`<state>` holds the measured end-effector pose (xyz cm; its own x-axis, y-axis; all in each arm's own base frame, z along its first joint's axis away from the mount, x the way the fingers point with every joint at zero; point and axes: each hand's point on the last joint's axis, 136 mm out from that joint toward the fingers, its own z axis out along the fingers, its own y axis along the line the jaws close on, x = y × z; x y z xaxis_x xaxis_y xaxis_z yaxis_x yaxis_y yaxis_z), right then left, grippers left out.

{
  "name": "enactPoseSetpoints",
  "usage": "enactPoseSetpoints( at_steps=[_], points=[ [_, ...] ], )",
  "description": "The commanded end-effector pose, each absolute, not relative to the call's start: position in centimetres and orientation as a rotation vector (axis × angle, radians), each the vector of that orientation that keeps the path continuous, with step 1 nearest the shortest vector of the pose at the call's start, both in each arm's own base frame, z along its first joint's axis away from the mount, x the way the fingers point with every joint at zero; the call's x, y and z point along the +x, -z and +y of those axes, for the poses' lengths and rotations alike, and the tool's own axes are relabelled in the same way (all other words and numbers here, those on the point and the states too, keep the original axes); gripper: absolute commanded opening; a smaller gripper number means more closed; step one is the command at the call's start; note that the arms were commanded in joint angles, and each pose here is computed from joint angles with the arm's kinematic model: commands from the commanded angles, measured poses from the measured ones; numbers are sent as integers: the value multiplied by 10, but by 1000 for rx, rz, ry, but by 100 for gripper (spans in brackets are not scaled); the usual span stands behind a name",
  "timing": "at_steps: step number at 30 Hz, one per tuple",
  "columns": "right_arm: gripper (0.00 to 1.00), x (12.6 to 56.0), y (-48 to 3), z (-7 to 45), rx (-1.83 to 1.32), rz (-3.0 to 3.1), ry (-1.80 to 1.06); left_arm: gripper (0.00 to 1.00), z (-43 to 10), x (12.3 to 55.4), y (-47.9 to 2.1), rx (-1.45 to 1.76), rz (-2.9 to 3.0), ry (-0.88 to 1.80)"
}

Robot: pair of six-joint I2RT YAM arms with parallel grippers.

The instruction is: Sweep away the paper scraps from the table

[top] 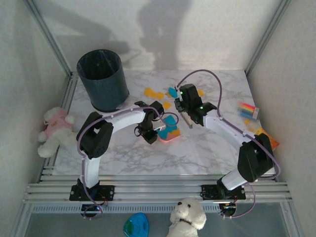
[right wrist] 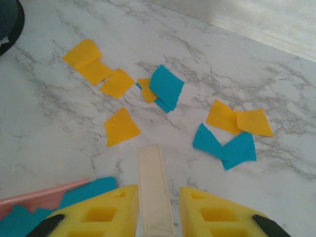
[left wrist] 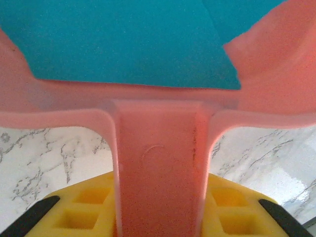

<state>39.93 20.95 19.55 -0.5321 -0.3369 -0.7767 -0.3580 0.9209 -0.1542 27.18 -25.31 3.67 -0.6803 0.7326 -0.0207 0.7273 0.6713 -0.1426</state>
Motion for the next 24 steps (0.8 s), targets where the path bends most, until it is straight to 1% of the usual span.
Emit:
enactPoseSetpoints(
  at_steps=[1, 5, 11, 24],
  points=[
    [0, 417, -215, 220, -455, 2103, -54, 0, -240, 267, -33, -1212, -2813, -163],
    [0, 419, -208, 230, -502, 2121, -95, 0, -240, 268, -34, -1211, -2820, -162],
    [0, 404, -194, 247, -612, 2161, -205, 0, -238, 267, -33, -1217, -2818, -157],
    [0, 375, -188, 248, -690, 2209, -288, 0, -239, 269, -34, -1216, -2827, -153]
  ],
)
